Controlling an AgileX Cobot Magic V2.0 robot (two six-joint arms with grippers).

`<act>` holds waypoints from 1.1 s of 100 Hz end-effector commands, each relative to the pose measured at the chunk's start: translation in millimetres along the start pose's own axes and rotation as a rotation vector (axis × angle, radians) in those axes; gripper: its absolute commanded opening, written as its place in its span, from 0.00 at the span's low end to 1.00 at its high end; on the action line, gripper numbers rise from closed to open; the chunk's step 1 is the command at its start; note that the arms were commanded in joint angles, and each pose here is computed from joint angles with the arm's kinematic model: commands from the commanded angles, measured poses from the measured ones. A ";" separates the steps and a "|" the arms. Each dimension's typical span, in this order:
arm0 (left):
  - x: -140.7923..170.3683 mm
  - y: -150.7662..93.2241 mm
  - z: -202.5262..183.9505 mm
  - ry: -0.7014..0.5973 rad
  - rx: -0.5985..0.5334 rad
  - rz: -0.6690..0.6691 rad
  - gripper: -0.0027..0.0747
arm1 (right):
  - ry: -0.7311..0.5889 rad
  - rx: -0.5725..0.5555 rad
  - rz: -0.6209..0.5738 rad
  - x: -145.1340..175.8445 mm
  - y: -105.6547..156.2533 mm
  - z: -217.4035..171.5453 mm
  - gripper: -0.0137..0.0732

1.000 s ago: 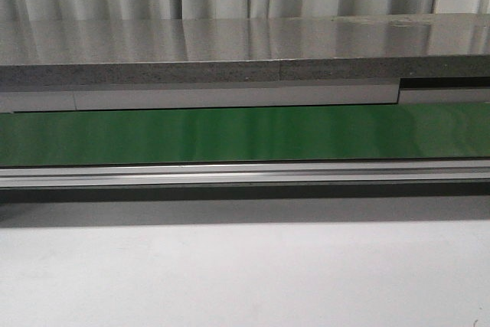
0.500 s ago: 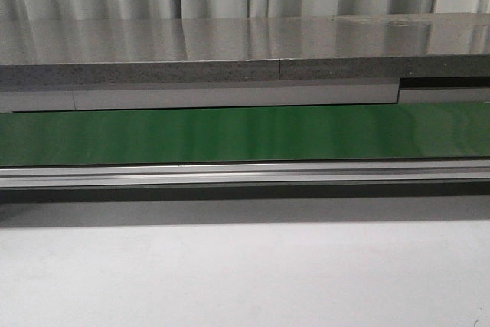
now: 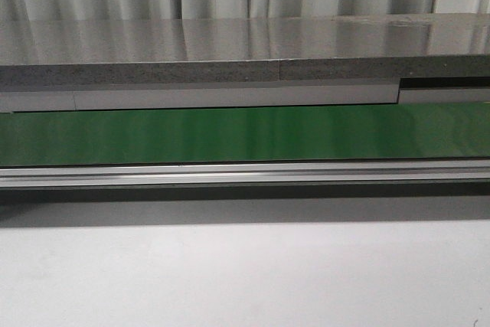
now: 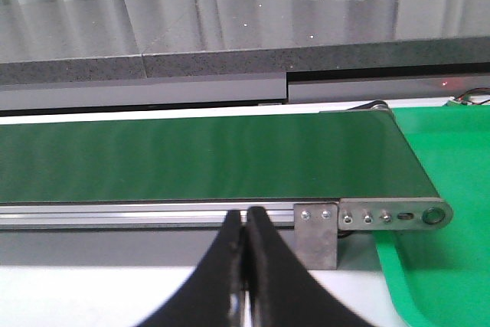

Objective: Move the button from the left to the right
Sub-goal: 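Move the left gripper down toward the yellow-capped button in the blue tray, then close the left gripper around the button's black body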

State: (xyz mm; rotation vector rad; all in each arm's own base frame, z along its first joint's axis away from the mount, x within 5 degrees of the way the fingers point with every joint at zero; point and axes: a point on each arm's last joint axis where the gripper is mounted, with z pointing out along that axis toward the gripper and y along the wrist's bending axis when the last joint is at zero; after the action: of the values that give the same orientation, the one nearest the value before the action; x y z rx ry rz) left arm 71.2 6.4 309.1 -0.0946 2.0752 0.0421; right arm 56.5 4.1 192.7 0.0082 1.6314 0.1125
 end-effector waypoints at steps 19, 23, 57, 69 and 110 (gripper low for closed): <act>-33.8 -2.5 19.1 0.172 -0.019 -0.004 0.01 | -0.122 -0.006 0.000 -13.8 0.7 -2.9 0.08; -33.9 -2.9 23.0 0.189 -0.020 -0.003 0.01 | -0.122 -0.006 0.000 -13.8 0.7 -2.9 0.08; -33.6 -3.5 31.5 0.230 -0.023 0.000 0.01 | -0.122 -0.006 0.000 -13.8 0.7 -2.9 0.08; -32.4 -3.5 31.2 0.243 -0.023 -0.002 0.10 | -0.122 -0.006 0.000 -13.8 0.7 -2.9 0.08; -31.6 -3.0 31.0 0.252 -0.028 0.002 0.95 | -0.122 -0.006 0.000 -13.8 0.7 -2.9 0.08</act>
State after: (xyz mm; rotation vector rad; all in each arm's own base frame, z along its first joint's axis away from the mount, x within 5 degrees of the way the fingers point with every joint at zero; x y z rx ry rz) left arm 108.0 7.4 307.3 -0.1165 2.4174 0.0744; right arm 56.5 4.1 192.7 0.0082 1.6314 0.1125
